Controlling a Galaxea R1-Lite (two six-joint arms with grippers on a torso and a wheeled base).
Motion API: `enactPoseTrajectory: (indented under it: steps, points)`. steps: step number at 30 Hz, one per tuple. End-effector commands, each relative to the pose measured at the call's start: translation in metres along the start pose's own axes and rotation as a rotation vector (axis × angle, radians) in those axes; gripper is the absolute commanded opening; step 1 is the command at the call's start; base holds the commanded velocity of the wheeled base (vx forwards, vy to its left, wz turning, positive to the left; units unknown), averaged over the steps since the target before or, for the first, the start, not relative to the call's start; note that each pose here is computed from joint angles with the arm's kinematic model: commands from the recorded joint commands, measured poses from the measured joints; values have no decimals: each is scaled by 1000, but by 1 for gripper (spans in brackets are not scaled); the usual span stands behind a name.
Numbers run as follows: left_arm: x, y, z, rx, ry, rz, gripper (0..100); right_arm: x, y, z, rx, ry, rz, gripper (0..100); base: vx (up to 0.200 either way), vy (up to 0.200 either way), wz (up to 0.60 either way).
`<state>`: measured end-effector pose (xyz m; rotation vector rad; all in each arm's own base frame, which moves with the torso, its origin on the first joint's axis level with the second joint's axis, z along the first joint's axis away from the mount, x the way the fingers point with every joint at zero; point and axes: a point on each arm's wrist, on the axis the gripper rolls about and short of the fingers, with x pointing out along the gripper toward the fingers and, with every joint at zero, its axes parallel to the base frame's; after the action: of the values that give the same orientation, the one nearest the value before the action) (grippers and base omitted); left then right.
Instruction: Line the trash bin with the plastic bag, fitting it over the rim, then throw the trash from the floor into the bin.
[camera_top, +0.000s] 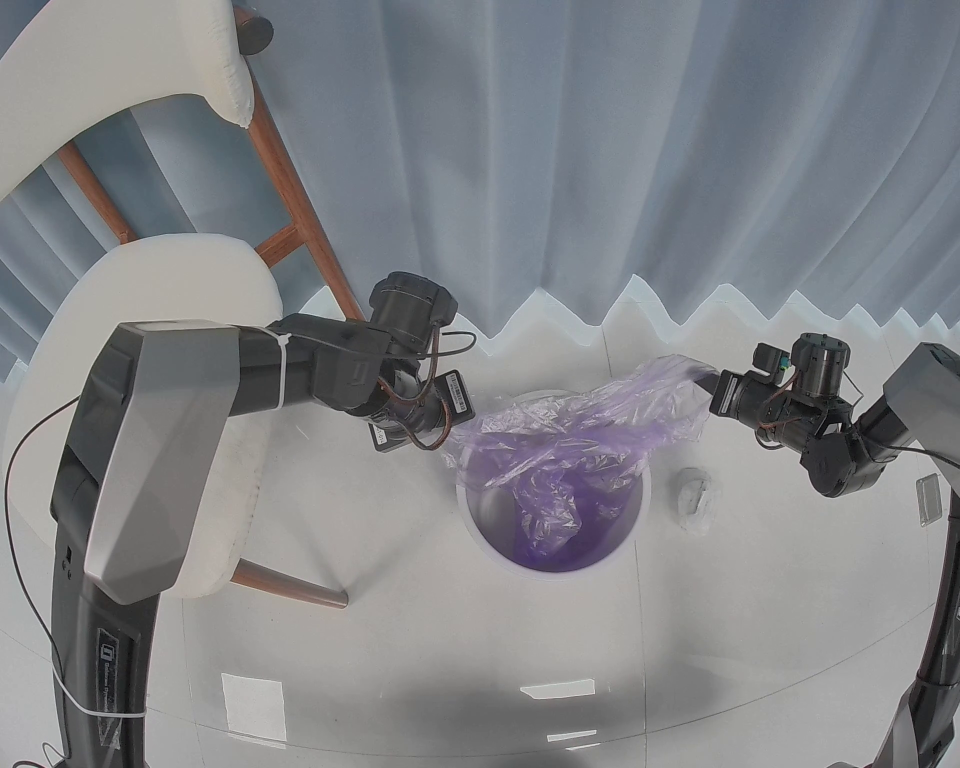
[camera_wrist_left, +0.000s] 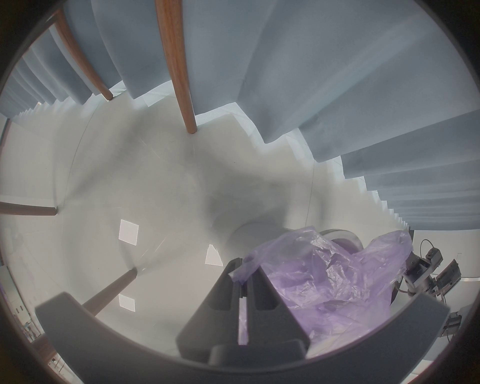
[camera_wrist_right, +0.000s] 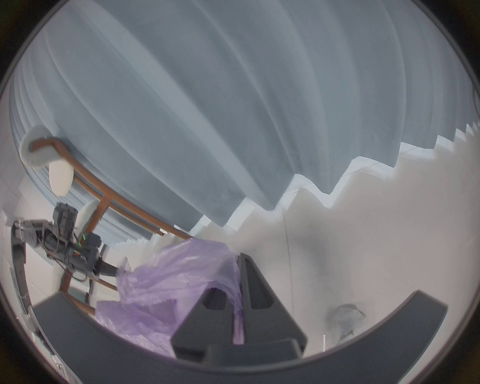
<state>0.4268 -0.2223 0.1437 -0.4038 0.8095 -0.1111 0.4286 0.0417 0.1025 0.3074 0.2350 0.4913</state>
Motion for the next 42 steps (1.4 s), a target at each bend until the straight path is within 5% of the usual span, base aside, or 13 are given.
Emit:
enactPoseTrajectory:
  steps: [1, 7, 8, 15, 22, 28, 36, 42]
  points:
    - [-8, -2, 4, -1, -15, -5, 0, 1, 9, 17, 1, -47, 24, 0, 0, 0, 0]
    - [-12, -2, 1, 5, 5, 30, 0, -5, 13, 10, 5, -27, 19, 0, 0, 0, 0]
    - [-12, -2, 1, 5, 4, 31, 100, -5, 14, 10, 7, -27, 21, 0, 0, 0, 0]
    - [-74, -18, 16, -29, -52, -25, 100, -15, 22, -7, 10, -4, 33, 0, 0, 0, 0]
    - [-152, -45, -3, 66, 51, -162, 100, -20, 30, -30, 17, 38, 46, 0, 0, 0, 0]
    - [-135, -28, -34, 193, 169, -75, 100, -28, 35, -31, 13, 33, 53, 0, 0, 0, 0]
    - [-145, -25, -76, 265, 293, -70, 100, -70, 63, -34, 28, 89, 88, 0, 0, 0, 0]
    - [-119, -24, -101, 241, 383, -43, 100, -86, 74, -49, 37, 136, 102, 0, 0, 0, 0]
